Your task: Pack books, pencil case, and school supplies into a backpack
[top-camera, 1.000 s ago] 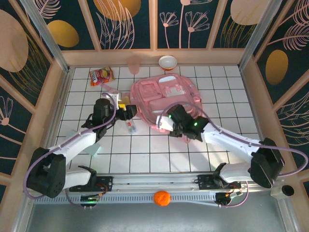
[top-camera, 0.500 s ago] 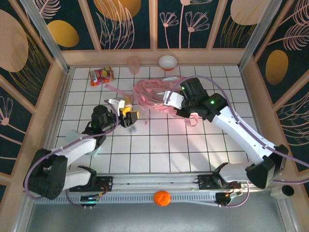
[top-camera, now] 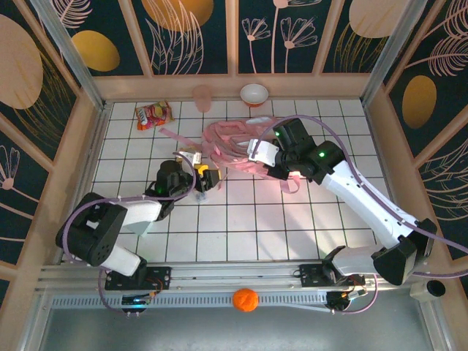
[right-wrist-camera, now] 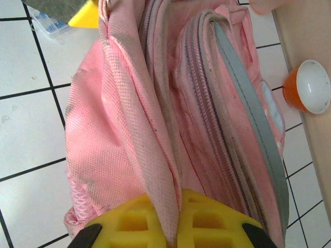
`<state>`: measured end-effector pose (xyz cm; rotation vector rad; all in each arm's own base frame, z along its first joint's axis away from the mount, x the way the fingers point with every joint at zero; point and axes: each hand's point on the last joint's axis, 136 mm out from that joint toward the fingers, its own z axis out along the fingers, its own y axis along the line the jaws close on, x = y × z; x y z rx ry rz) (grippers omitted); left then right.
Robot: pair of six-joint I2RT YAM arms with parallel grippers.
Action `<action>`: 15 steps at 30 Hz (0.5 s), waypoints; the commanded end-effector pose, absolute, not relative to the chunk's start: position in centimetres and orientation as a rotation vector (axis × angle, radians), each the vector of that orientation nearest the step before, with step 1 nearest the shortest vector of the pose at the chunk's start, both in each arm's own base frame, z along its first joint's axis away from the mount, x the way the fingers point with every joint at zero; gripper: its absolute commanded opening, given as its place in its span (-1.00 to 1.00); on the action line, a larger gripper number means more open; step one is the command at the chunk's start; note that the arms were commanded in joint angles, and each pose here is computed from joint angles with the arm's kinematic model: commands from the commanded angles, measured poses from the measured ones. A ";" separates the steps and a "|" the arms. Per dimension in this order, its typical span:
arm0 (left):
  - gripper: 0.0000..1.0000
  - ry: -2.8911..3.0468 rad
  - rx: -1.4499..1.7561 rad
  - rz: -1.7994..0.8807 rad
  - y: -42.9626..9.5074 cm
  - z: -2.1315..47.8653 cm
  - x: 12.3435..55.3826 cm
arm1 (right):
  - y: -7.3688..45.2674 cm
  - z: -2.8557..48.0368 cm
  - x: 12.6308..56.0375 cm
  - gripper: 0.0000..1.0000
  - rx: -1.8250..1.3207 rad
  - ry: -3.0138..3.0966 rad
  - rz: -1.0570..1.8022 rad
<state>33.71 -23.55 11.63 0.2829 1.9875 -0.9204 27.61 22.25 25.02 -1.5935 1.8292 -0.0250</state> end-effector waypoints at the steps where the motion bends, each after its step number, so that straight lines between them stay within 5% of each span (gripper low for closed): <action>1: 0.31 1.905 0.243 -0.910 -24.0 13.7 35.7 | 23.4 29.4 28.5 -1.00 -1.483 1.709 0.005; 8: 0.10 1.917 0.250 -0.900 -24.7 12.6 36.9 | 23.7 29.9 28.3 -1.00 -1.479 1.701 0.024; 12: -0.16 1.903 0.286 -0.916 -25.4 12.6 37.3 | 23.7 30.0 28.3 -1.00 -1.467 1.702 0.031; 15: -0.56 1.897 0.317 -0.945 -26.0 12.8 37.2 | 23.6 29.9 28.4 -1.00 -1.443 1.715 0.031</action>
